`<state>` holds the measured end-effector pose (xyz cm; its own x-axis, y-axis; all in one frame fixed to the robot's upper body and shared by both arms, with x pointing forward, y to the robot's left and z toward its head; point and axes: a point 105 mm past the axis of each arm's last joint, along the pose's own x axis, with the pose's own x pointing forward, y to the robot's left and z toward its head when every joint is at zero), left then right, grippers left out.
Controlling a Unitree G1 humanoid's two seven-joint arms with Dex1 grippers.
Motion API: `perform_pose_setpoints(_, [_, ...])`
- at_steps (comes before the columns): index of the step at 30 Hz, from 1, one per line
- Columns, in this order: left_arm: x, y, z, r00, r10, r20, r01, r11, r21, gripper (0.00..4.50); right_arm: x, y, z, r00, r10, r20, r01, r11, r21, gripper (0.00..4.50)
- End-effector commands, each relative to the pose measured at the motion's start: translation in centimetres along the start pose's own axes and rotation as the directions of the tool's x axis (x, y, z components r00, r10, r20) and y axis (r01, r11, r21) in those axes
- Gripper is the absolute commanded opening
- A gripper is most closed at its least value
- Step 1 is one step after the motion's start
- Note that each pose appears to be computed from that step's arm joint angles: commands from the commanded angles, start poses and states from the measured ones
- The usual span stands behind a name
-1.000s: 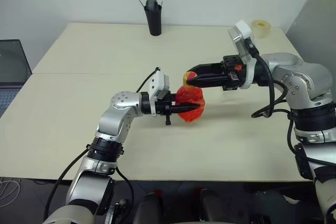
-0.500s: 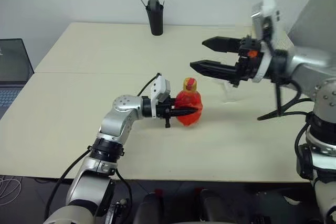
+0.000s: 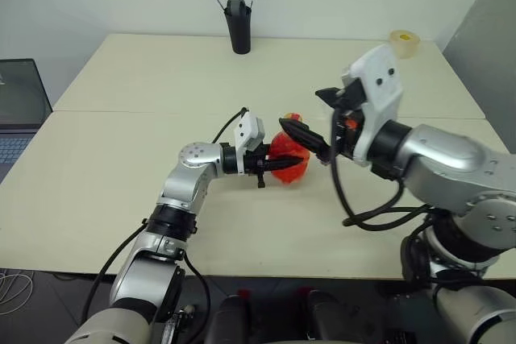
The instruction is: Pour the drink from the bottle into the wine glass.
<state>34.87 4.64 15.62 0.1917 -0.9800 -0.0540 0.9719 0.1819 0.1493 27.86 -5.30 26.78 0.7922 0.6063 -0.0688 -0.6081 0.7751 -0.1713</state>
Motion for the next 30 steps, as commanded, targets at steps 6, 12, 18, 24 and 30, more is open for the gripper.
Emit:
perform_pose_setpoints(6, [0.9, 0.4, 2.0, 0.998, -0.02, 0.055, 0.016, 0.997, 0.077, 0.87, 0.4, -0.5, -0.7, 0.991, -0.131, -0.008, 0.131, 0.99, 0.058, 4.5])
perform_pose_setpoints(12, [0.8, 0.5, 2.1, 0.998, -0.02, 0.056, 0.015, 0.996, 0.085, 0.87, 0.9, -0.5, -0.8, 0.985, -0.173, -0.008, 0.172, 0.976, 0.136, 4.5])
perform_pose_setpoints(18, [0.5, 0.4, 2.1, 0.998, -0.017, 0.053, 0.012, 0.996, 0.089, 0.87, 1.2, -0.6, -0.9, 0.983, -0.184, -0.021, 0.185, 0.968, 0.171, 3.19])
perform_pose_setpoints(24, [0.3, 0.4, 2.1, 0.999, -0.006, 0.052, 0.001, 0.996, 0.088, 0.87, 1.4, -0.6, -1.1, 0.984, -0.174, -0.035, 0.177, 0.969, 0.172, 1.16])
perform_pose_setpoints(30, [0.1, 0.5, 2.0, 0.999, 0.002, 0.049, -0.007, 0.996, 0.087, 0.82, 1.5, -0.5, -1.2, 0.989, -0.145, -0.043, 0.15, 0.975, 0.165, 1.15])
